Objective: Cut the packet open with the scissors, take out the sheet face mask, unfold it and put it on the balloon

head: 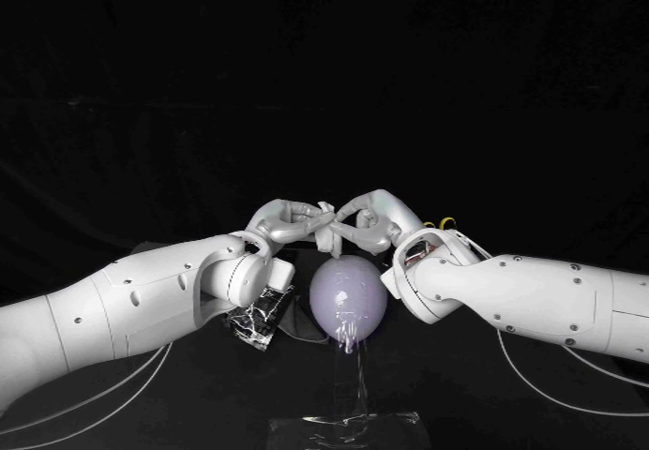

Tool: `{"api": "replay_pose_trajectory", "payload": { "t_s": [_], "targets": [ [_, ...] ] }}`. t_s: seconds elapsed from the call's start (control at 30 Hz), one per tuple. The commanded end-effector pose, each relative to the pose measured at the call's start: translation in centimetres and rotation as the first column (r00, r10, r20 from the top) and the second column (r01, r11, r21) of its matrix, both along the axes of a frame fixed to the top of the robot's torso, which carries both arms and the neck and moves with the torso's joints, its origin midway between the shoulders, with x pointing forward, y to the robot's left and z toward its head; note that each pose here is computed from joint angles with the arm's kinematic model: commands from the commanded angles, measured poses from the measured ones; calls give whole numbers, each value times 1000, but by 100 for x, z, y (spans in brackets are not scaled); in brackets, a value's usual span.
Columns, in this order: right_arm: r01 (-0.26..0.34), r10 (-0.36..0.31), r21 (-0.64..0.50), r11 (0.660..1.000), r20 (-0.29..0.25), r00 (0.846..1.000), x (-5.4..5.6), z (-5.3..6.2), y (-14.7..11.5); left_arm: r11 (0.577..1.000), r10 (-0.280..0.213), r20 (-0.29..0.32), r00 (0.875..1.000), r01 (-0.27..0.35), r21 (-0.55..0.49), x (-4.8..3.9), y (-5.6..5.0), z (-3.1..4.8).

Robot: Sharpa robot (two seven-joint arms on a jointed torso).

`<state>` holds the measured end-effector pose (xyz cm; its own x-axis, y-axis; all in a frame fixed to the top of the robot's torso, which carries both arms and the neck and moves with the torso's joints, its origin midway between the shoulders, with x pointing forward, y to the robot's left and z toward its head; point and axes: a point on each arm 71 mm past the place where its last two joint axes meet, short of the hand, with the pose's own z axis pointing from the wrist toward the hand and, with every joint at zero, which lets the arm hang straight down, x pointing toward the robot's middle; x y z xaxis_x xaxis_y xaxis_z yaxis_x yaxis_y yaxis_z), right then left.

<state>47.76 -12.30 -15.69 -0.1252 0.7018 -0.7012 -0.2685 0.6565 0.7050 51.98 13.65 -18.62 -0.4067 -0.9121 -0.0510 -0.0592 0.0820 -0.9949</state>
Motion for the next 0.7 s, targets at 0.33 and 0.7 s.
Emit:
{"api": "replay_pose_trajectory", "payload": {
  "t_s": [0.33,0.7],
  "targets": [
    [-13,14,-14,1000,10,1000,-1,6,28,999,-45,1,999,45,-20,-22,-70,24],
    [37,-37,4,999,24,999,41,14,-130,999,-40,8,999,40,-20,-10,-4,25]
  ]
}}
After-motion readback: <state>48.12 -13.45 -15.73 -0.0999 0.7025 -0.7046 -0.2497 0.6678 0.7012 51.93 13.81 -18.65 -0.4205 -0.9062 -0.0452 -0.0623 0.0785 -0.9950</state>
